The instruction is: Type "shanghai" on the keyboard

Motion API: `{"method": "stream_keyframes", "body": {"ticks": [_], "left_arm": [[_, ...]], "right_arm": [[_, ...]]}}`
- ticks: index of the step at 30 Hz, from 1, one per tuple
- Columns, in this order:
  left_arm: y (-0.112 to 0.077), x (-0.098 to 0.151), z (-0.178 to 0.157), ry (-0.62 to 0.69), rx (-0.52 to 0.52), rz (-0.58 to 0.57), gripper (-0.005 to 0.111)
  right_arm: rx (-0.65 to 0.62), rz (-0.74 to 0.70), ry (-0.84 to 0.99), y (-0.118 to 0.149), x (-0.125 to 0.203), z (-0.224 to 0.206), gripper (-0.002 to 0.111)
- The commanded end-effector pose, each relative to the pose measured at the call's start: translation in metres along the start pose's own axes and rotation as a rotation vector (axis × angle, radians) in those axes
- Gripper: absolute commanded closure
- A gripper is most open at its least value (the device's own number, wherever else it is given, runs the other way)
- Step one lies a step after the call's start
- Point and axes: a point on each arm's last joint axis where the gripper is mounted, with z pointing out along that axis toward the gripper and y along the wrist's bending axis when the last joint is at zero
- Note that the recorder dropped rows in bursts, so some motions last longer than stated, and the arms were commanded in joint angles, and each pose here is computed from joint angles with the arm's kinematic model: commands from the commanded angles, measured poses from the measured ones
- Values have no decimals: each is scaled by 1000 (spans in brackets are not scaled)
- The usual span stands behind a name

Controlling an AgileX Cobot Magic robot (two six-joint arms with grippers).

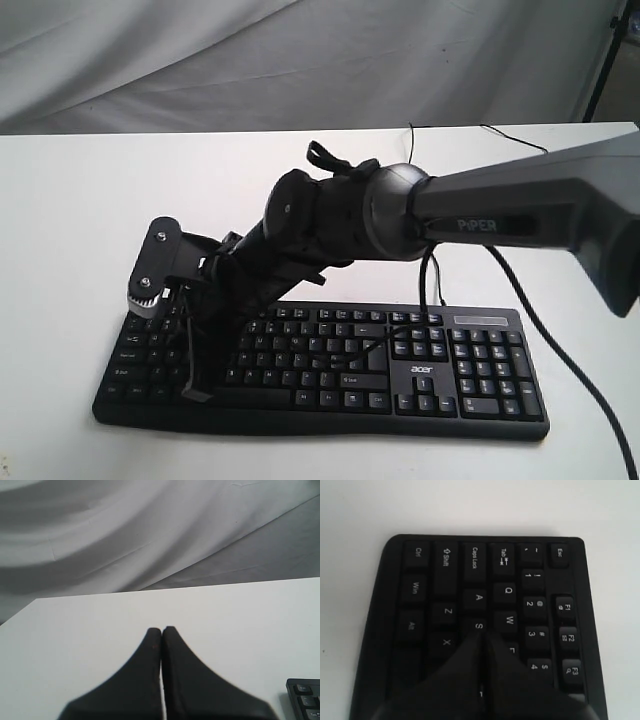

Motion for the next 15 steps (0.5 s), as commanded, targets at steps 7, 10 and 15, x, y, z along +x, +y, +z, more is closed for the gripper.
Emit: {"method": "stream_keyframes", "body": {"ticks": [7, 10, 15], "left_arm": [[0, 1, 1, 4, 5, -3, 106], [0, 1, 1, 4, 5, -3, 106], [0, 1, 1, 4, 5, -3, 106]], "right_arm": [[19, 24, 9, -2, 9, -15, 108], [21, 29, 14, 0, 13, -20, 108], [44, 32, 22, 3, 18, -25, 108]]}}
